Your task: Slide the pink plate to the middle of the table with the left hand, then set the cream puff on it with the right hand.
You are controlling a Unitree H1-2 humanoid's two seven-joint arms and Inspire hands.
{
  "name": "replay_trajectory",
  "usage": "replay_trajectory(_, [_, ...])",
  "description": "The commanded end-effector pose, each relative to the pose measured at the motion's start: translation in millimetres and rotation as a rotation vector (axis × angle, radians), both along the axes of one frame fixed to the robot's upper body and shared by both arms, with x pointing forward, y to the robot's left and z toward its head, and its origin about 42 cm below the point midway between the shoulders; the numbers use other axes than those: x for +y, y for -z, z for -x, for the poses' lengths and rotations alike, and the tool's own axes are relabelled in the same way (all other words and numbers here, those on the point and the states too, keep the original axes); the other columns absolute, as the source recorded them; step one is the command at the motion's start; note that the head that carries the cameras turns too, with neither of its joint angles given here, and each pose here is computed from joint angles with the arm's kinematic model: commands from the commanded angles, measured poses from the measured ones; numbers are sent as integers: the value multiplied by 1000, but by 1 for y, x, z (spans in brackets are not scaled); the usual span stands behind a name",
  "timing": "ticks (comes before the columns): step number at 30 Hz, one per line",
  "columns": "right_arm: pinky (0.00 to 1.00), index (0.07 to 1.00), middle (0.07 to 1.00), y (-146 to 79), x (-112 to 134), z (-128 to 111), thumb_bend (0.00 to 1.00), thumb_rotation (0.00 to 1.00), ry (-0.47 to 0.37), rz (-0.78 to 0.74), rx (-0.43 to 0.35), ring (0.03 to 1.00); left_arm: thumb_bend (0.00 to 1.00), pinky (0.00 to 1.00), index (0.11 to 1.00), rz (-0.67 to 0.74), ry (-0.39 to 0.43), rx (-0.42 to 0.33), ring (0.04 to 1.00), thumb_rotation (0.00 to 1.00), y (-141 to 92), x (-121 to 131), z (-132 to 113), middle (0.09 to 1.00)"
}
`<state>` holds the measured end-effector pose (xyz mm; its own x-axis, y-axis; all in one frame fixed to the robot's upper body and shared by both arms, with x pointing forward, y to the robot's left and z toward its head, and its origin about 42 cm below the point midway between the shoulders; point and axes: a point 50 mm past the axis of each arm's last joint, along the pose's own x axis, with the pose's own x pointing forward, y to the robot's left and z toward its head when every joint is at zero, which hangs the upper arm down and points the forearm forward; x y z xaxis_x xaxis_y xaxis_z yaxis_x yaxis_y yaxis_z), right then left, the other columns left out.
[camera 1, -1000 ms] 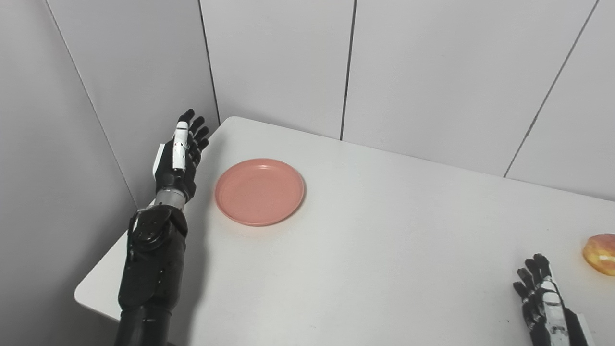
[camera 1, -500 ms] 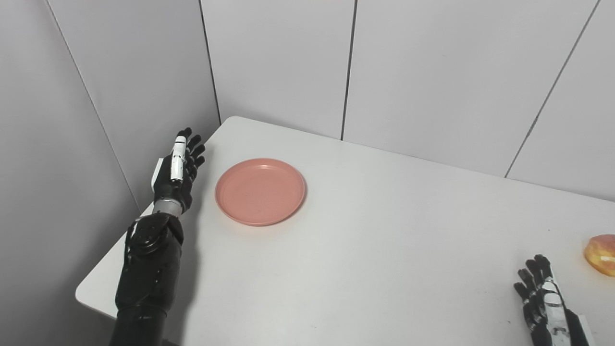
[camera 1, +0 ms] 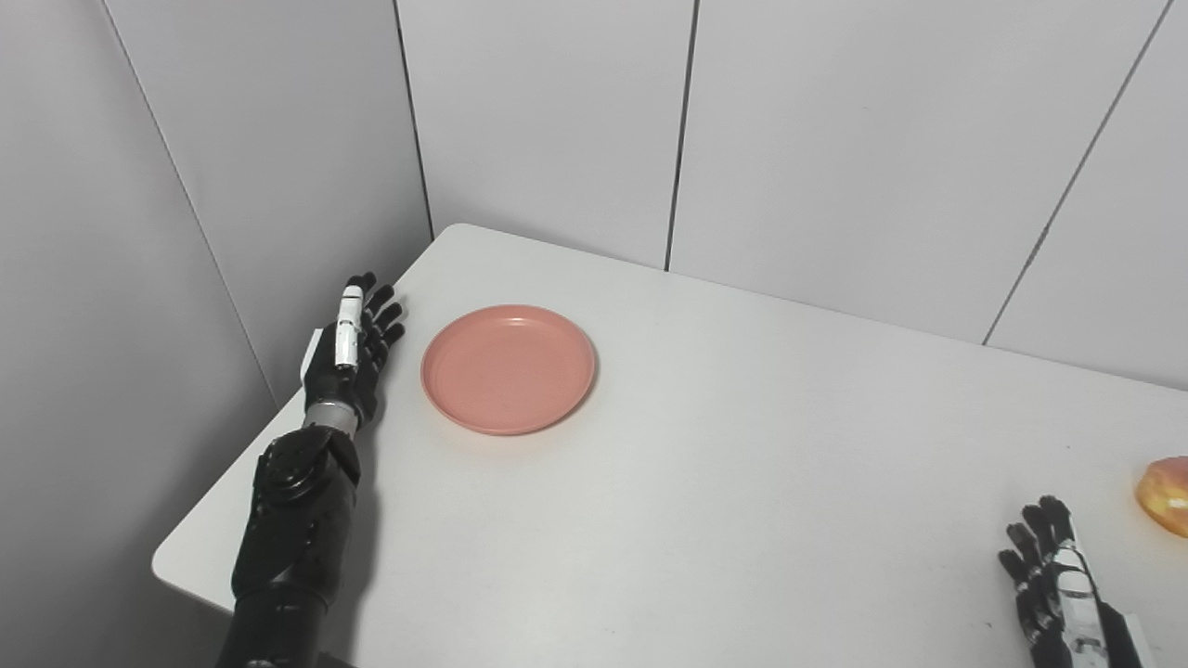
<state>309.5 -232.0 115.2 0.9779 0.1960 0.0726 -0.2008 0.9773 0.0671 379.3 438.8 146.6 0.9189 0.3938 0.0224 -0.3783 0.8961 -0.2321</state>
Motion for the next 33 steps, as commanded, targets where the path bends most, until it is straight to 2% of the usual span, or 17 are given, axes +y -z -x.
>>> replay_trajectory(1, [1000, 1000, 1000, 20, 0, 13, 73, 1000, -16, -1, 95, 1000, 346, 990, 944, -30, 26, -47, 960, 1000, -15, 3, -10, 957])
replay_trajectory(11, [1000, 1000, 1000, 21, 1, 12, 78, 1000, -16, -16, 103, 1000, 374, 990, 931, 3, 65, -7, 960, 1000, 3, -17, -15, 955])
replay_trajectory(15, [1000, 1000, 1000, 21, 2, 12, 72, 1000, -16, -7, 91, 1000, 389, 954, 919, 22, 83, -3, 934, 1000, 6, -28, -14, 930])
replay_trajectory(18, [1000, 1000, 1000, 20, 3, 12, 71, 1000, -19, -10, 88, 1000, 379, 944, 916, 22, 116, 2, 926, 1000, 7, -38, -13, 920])
replay_trajectory(21, [1000, 1000, 1000, 21, 4, 11, 72, 1000, -21, -10, 89, 1000, 400, 959, 921, 20, 156, 8, 941, 1000, 7, -49, -12, 935])
replay_trajectory(24, [1000, 1000, 1000, 21, 4, 11, 78, 1000, -19, -6, 90, 1000, 375, 980, 944, 41, 207, 17, 958, 1000, 7, -64, -12, 957])
replay_trajectory(33, [1000, 1000, 1000, 21, 8, 12, 90, 1000, -12, -5, 97, 1000, 358, 976, 937, 93, 264, 54, 945, 1000, 16, -90, -16, 946])
